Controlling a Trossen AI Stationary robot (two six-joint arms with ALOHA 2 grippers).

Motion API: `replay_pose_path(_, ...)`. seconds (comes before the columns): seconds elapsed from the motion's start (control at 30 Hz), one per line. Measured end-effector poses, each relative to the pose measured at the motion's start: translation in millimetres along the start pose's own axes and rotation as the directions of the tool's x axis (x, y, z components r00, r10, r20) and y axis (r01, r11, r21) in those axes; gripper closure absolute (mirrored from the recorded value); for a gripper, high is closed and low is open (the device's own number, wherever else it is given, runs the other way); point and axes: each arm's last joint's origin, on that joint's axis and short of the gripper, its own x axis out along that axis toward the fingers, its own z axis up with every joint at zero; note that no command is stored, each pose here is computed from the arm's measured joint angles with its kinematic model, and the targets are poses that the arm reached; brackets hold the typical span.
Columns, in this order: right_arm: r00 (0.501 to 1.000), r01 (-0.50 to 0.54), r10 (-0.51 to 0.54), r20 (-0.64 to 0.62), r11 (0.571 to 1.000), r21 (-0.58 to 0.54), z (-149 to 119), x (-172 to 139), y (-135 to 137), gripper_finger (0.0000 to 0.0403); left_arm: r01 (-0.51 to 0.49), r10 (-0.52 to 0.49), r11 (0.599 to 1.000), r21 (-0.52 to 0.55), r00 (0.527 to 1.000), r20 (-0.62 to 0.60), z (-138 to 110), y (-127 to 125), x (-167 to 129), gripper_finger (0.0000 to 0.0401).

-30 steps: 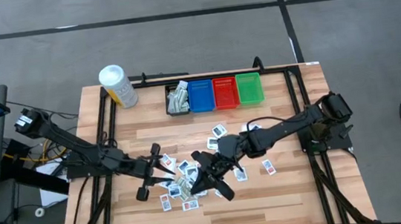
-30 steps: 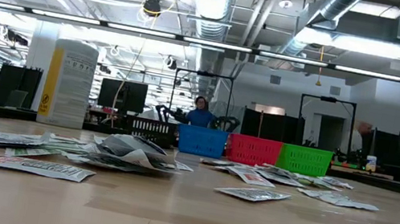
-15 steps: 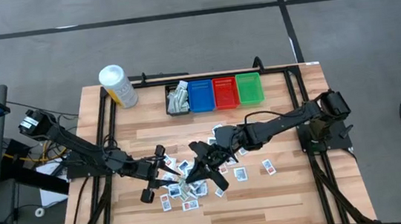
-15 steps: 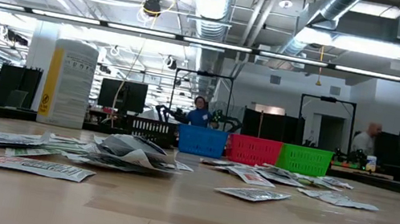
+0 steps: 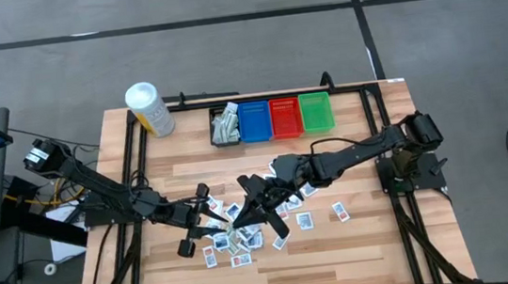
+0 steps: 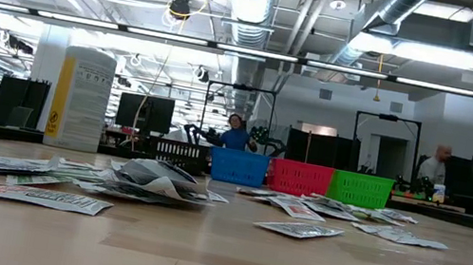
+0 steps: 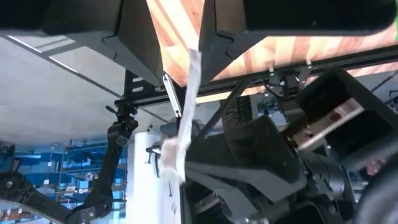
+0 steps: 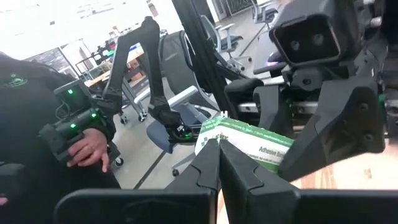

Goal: Pick & Place First Aid Supplies
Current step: Put the green bandage pack in the black bin

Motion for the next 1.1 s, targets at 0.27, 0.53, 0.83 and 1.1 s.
replay_pose_path(0.27,1.0,0.005,-0.005,-0.012,1.0,0.005,-1.2,0.0,-0.5,0.0403,-0.016,0.016,1.0,-0.026,1.0,0.02,2.1,0.7,0.0,0.039)
replay_pose_path(0.53,0.998,0.066,-0.066,0.012,0.997,-0.027,-2.7,2.1,3.1,0.0383,-0.062,0.063,0.996,-0.064,0.998,0.01,1.6,2.0,-0.1,0.0394)
replay_pose_path(0.83,0.992,0.121,-0.12,0.033,0.992,-0.031,-2.3,1.9,1.5,0.0286,-0.061,0.061,0.996,-0.066,0.998,-0.003,0.1,1.8,-0.1,0.0395)
replay_pose_path(1.1,0.991,0.13,-0.128,0.036,0.991,-0.032,-3.8,3.4,4.9,0.0177,-0.075,0.062,0.981,-0.181,0.995,-0.078,-7.1,1.1,-0.4,0.0395)
